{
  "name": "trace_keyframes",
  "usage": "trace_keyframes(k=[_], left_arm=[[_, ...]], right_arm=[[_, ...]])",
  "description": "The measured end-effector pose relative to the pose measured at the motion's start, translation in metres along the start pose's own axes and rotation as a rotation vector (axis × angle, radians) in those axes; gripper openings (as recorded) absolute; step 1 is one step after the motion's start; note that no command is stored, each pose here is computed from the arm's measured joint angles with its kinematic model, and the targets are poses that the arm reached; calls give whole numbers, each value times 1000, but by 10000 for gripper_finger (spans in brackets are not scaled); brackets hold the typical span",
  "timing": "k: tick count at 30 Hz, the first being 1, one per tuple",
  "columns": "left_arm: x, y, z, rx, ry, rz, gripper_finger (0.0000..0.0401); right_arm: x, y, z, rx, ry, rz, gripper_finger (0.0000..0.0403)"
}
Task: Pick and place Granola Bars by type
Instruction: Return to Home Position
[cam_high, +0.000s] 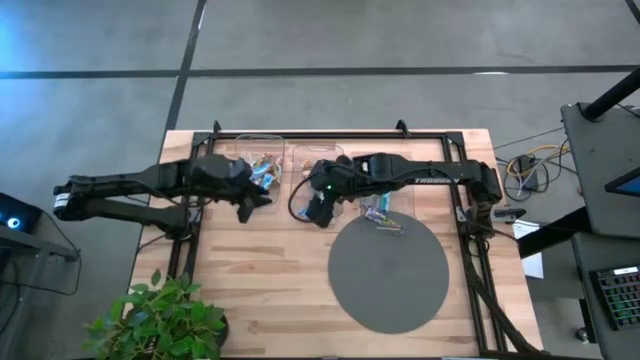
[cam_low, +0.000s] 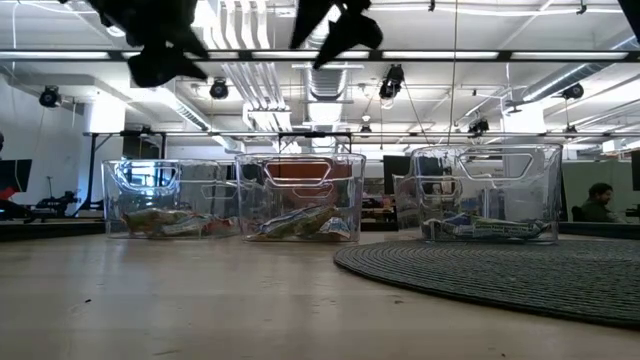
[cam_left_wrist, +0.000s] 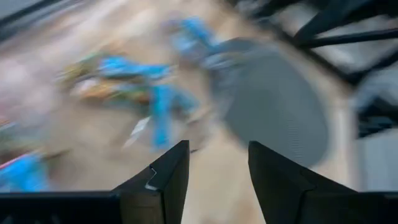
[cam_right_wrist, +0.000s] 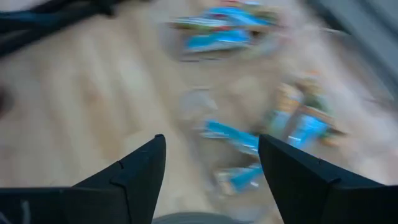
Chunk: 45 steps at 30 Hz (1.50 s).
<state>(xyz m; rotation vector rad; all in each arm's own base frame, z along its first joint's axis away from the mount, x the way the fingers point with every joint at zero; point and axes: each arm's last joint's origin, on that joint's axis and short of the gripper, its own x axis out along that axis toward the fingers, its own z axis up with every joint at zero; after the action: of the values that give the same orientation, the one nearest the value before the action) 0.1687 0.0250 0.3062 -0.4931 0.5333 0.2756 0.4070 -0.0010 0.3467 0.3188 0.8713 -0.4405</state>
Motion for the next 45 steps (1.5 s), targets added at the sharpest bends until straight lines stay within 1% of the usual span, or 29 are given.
trace_keyframes(k=[2, 5, 7, 10, 12, 16, 19, 22, 24, 28, 32, 35, 39, 42, 45], left_arm=[[-3, -2, 0, 3, -37, -99, 147], [-7, 1, -10, 0, -79, -156, 147], [-10, 2, -19, -16, -101, -223, 147], [-19, 6, -33, -33, -160, -318, 147], [-26, 9, -41, -42, -225, -366, 147], [-39, 15, -52, -31, -363, -448, 147], [-47, 19, -58, -19, -414, -475, 147], [-58, 21, -63, 12, -471, -517, 147], [-62, 23, -68, 37, -483, -533, 147], [-77, 26, -73, 78, -551, -569, 147], [-83, 32, -82, 88, -595, -591, 147], [-72, 35, -89, 75, -574, -584, 147], [-68, 35, -90, 60, -574, -593, 147], [-56, 37, -94, 1, -496, -575, 147], [-52, 37, -94, -26, -483, -579, 147]], right_arm=[[-6, 1, 2, -30, 1, 81, 244], [-7, -1, -3, -32, 10, 118, 244], [-5, -3, -12, -11, 26, 135, 244], [-2, -5, -29, 34, 10, 221, 244], [-3, -8, -39, 81, -38, 309, 244], [-15, -21, -57, 145, -225, 458, 244], [-34, -34, -72, 160, -351, 532, 244], [-55, -46, -89, 144, -464, 597, 244], [-68, -56, -102, 126, -536, 631, 244], [-89, -75, -128, 114, -695, 700, 244], [-96, -91, -154, 103, -891, 772, 244], [-91, -101, -173, 111, -982, 808, 244], [-80, -110, -196, 121, -1009, 828, 244], [-73, -116, -210, 170, -965, 846, 244], [-73, -121, -219, 181, -970, 857, 244]])
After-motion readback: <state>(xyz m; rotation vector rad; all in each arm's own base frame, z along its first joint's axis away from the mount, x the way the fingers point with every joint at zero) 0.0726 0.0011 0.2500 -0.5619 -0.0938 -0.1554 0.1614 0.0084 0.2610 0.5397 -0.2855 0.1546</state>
